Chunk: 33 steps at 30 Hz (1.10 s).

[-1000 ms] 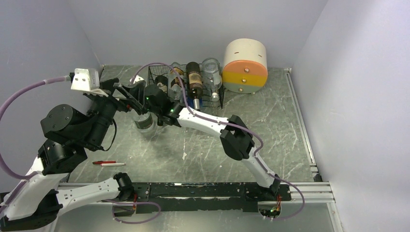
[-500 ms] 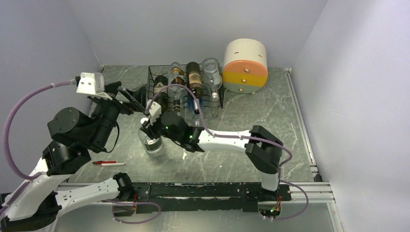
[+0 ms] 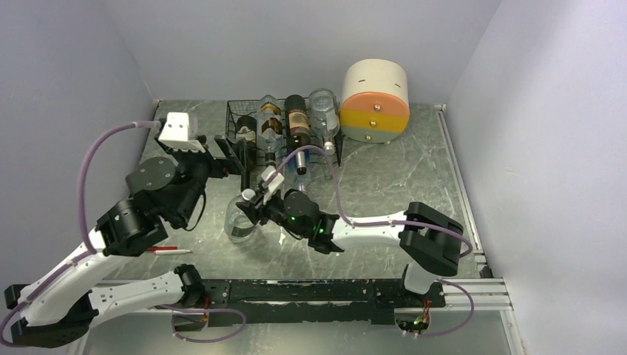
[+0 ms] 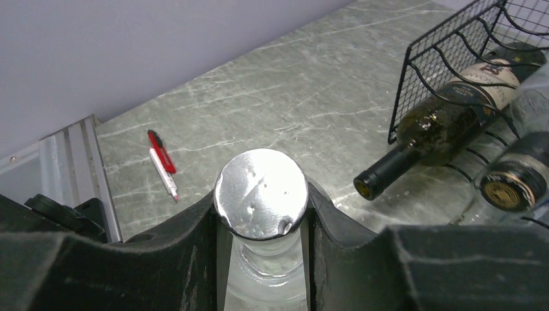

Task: Put the wine bottle on the wine rack

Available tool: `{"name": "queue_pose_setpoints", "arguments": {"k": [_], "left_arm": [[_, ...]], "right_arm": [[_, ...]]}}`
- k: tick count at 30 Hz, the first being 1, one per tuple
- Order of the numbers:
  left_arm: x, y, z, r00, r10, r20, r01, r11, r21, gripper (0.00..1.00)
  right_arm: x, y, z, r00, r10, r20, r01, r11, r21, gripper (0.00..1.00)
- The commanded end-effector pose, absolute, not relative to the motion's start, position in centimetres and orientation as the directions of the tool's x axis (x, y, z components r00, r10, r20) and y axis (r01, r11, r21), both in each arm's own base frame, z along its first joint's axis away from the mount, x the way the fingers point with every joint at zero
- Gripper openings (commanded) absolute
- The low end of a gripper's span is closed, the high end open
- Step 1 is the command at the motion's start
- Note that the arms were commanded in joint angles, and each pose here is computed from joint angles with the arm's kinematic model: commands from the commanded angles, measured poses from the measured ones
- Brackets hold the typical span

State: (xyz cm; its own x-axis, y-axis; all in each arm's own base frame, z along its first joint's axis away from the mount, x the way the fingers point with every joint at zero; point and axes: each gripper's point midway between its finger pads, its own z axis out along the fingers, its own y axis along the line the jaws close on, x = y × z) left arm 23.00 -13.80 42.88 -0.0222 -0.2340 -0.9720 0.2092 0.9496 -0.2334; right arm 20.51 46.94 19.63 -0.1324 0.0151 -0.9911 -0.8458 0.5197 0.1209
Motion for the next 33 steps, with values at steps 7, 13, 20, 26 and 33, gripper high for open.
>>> {"name": "queue_pose_setpoints", "arguments": {"k": [7,13,20,26,33], "left_arm": [[24.8,-16.8,36.2,-0.225,-0.189,-0.956,0.13,0.966,-0.222,1.0],[26.3,-19.1,29.1,-0.412,-0.108,-0.905,0.161,0.969,-0.189,1.0],[25.7,-18.3,21.5,-0.605,-0.14,-0.784,0.182,0.934,-0.307,1.0],[24.3,-16.6,17.4,-0.685,-0.199,-0.701,0.101,0.927,-0.361,1.0],[24.3,-13.9,14.2,-0.714,-0.287,-0.639,-0.063,0.935,-0.35,1.0]], "right_arm": [[17.7,40.1,10.5,-0.289,-0.158,-0.944,-0.808,0.57,0.152,0.0],[16.2,37.5,10.9,-0.333,-0.171,-0.927,-0.814,0.548,0.191,0.0],[14.6,34.9,9.2,-0.39,-0.2,-0.899,-0.812,0.534,0.233,0.0],[13.7,33.8,8.6,-0.409,-0.247,-0.878,-0.827,0.508,0.242,0.0],[13.8,33.1,6.8,-0.451,-0.335,-0.827,-0.82,0.522,0.236,0.0]]}}
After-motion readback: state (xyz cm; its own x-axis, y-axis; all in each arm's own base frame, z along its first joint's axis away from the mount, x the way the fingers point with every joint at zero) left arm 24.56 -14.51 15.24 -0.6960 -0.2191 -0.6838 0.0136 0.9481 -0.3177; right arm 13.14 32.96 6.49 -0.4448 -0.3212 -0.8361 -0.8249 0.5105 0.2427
